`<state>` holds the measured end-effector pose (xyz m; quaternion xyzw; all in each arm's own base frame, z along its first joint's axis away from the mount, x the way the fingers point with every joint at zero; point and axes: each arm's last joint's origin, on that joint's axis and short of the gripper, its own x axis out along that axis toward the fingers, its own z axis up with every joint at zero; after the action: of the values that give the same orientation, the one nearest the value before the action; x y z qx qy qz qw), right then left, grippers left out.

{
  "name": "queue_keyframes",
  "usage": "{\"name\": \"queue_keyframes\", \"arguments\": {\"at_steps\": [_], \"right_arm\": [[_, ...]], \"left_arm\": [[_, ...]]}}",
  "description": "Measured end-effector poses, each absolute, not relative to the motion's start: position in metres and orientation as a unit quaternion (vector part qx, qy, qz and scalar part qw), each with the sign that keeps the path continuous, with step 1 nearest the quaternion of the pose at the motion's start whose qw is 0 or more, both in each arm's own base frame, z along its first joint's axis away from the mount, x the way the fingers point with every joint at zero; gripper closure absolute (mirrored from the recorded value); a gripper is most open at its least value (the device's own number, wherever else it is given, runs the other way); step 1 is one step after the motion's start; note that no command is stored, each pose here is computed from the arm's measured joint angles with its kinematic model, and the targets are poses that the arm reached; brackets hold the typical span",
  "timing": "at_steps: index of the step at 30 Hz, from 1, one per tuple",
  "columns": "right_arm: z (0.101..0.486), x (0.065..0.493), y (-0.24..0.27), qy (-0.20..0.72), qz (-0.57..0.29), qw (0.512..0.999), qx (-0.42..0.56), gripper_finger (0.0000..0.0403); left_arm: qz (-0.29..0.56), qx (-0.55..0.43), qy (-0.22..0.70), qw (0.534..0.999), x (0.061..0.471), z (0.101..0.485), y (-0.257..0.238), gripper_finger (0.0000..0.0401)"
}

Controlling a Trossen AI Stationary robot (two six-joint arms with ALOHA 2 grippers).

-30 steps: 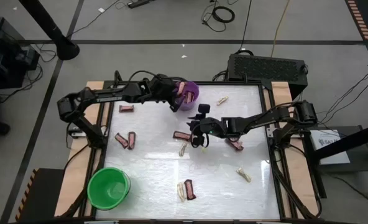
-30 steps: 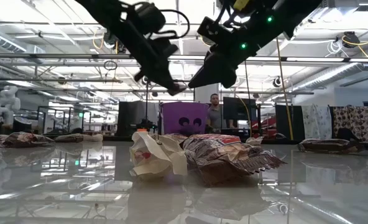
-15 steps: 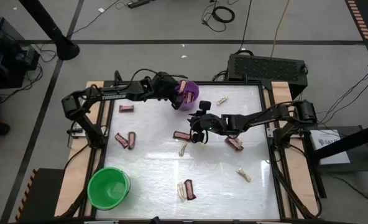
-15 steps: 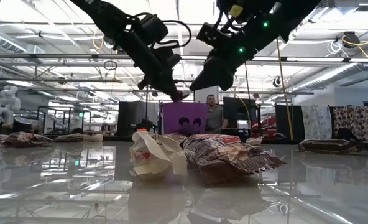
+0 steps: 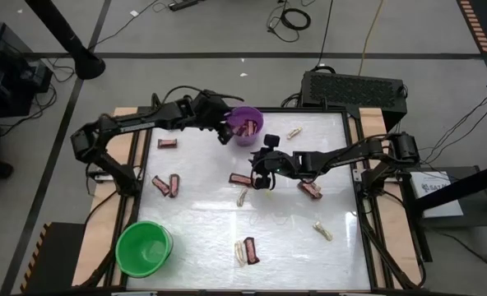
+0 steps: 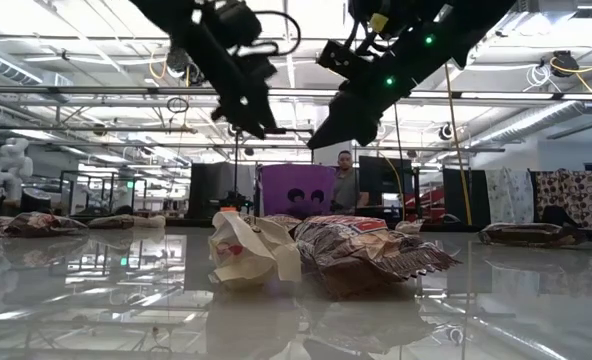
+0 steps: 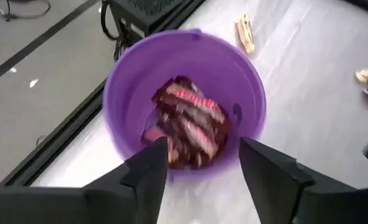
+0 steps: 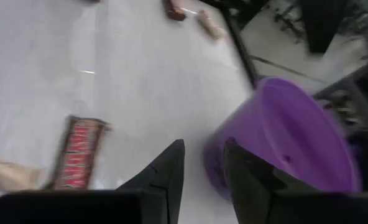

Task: Sort candy by brand, put in halloween buckets
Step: Put the brown chocolate into the purple bucket

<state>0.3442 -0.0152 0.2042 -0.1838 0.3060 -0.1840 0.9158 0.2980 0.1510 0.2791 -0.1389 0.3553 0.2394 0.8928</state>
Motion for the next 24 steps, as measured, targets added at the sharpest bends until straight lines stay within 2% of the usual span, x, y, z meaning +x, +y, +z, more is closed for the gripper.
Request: {"name": "queue_keyframes", "arguments": {"at_steps": [4,7,12,18,24], "right_arm": [[0.203,0.346,-0.006,0.295,-0.098,0.941,-0.137,0.0298],[0.203,0.347,0.002,0.289,-0.04,0.951,-0.103,0.0298],[0.203,0.349,0.021,0.272,0.0,0.959,-0.076,0.0298],[0.193,0.357,0.049,0.241,0.037,0.966,-0.086,0.0298],[0.19,0.358,0.06,0.236,0.057,0.964,-0.112,0.0298]], "left_arm": [[0.215,-0.144,0.426,0.867,0.279,0.294,0.125,0.019],[0.183,-0.145,0.511,0.827,0.265,0.29,0.099,0.019],[0.143,-0.135,0.597,0.778,0.256,0.286,0.052,0.0189],[0.184,-0.154,0.616,0.751,0.254,0.281,0.015,0.0189],[0.27,-0.222,0.645,0.68,0.24,0.269,0.013,0.0189]]}}
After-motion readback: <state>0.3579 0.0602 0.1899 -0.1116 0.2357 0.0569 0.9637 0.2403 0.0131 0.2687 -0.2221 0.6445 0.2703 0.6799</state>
